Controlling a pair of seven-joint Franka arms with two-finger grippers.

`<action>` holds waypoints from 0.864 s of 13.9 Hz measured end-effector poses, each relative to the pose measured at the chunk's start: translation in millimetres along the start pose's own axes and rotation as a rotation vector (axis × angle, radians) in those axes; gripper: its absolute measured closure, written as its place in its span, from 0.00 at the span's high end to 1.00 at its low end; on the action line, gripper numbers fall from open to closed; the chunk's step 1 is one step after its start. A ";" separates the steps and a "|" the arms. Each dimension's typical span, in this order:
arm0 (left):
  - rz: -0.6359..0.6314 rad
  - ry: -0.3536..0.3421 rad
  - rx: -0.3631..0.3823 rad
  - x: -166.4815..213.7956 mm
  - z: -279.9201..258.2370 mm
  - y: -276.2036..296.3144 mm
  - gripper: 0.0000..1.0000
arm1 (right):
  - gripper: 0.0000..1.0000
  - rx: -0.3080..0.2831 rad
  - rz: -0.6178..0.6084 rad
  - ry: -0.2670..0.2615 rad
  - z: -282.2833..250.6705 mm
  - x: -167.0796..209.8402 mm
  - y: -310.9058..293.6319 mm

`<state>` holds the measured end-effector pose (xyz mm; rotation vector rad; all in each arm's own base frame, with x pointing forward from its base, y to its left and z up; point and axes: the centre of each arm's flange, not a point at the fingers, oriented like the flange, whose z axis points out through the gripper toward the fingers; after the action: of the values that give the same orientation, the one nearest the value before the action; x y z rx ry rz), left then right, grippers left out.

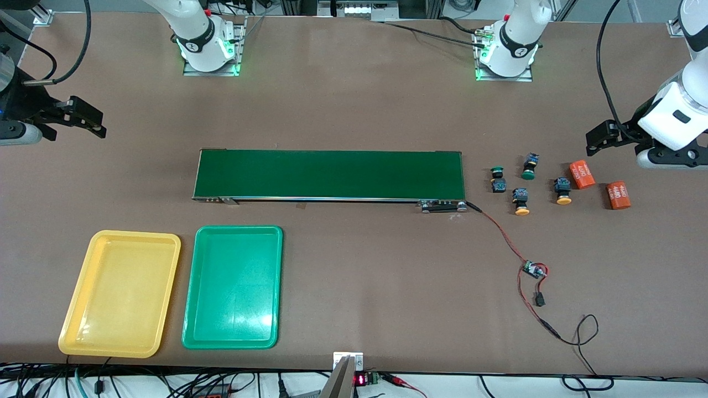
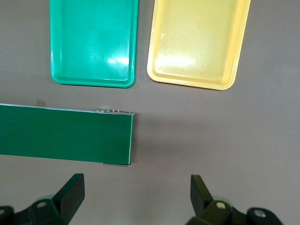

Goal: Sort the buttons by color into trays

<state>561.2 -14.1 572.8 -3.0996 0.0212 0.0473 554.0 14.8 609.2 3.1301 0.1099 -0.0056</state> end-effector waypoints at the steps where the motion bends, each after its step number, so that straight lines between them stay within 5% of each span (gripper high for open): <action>1: 0.000 0.000 0.000 0.0 0.0 0.0 1.00 | 1.00 0.000 0.000 0.000 0.0 0.0 0.0; 12: 0.001 -0.014 0.001 8.0 2.0 1.1 1.00 | 1.00 0.000 0.000 0.000 0.0 0.0 0.1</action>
<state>569.1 -15.2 570.5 -3.0979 0.0218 0.0696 554.0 14.7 609.2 3.1301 0.1095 -0.0057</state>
